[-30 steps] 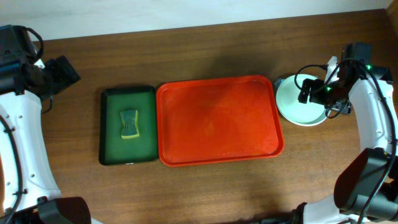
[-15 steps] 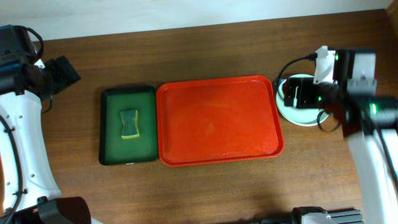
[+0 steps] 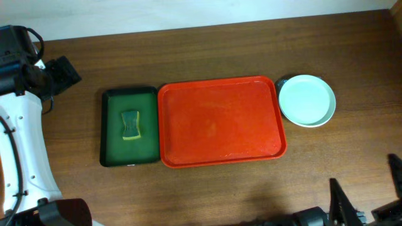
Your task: Clean dirty plates on tray and stack at the side
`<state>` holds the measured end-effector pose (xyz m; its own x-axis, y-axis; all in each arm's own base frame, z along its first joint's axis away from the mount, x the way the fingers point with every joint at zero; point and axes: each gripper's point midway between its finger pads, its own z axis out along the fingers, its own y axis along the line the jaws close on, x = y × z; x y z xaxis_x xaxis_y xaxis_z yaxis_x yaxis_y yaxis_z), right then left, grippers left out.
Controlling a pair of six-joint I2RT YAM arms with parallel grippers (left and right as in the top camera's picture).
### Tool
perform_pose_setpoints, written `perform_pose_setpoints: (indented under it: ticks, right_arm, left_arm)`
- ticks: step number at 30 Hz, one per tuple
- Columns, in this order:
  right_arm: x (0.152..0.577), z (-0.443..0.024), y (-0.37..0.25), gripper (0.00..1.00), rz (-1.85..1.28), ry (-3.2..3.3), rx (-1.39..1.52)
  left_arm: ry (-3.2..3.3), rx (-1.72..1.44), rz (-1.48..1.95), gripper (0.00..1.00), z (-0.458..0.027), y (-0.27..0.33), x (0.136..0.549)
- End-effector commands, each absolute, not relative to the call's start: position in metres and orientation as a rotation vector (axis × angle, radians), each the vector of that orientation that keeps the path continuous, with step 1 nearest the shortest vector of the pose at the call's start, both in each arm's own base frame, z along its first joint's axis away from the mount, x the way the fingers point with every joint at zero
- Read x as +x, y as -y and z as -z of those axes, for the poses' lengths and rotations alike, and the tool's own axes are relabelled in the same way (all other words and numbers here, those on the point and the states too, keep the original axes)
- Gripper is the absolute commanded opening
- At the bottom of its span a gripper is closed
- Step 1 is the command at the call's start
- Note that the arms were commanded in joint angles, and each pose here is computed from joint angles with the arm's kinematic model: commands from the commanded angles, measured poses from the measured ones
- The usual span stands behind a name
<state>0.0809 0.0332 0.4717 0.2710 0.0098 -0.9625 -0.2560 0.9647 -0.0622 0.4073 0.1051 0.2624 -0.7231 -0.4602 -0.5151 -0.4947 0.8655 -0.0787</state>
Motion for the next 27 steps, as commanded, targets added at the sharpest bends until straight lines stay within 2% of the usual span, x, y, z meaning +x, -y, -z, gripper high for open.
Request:
perform_pose_setpoints:
  ticks: [1, 5, 12, 22, 27]
  right_arm:
    - [0.11, -0.438, -0.039, 0.98, -0.17, -1.239, -0.234]
    - [0.16, -0.405, -0.048, 0.98, -0.171, -1.056, -0.225]
    - [0.213, -0.3, -0.042, 0.98, -0.117, -1.121, -0.191]
    - [0.244, -0.157, -0.032, 0.98, -0.101, -1.635, -0.168]
    - [0.244, -0.159, -0.033, 0.98, -0.104, -1.628, -0.171]
  left_arm:
    - [-2.505, -0.713, -0.091, 0.99, -0.259, -0.107, 0.407]
    - [-2.505, -0.713, -0.091, 0.99, -0.259, -0.107, 0.407]
    - [-2.504, -0.713, -0.091, 0.99, -0.259, -0.107, 0.407]
    - [-2.505, -0.713, -0.091, 0.99, -0.259, -0.107, 0.407]
    - [-2.505, -0.713, -0.091, 0.99, -0.259, -0.107, 0.407]
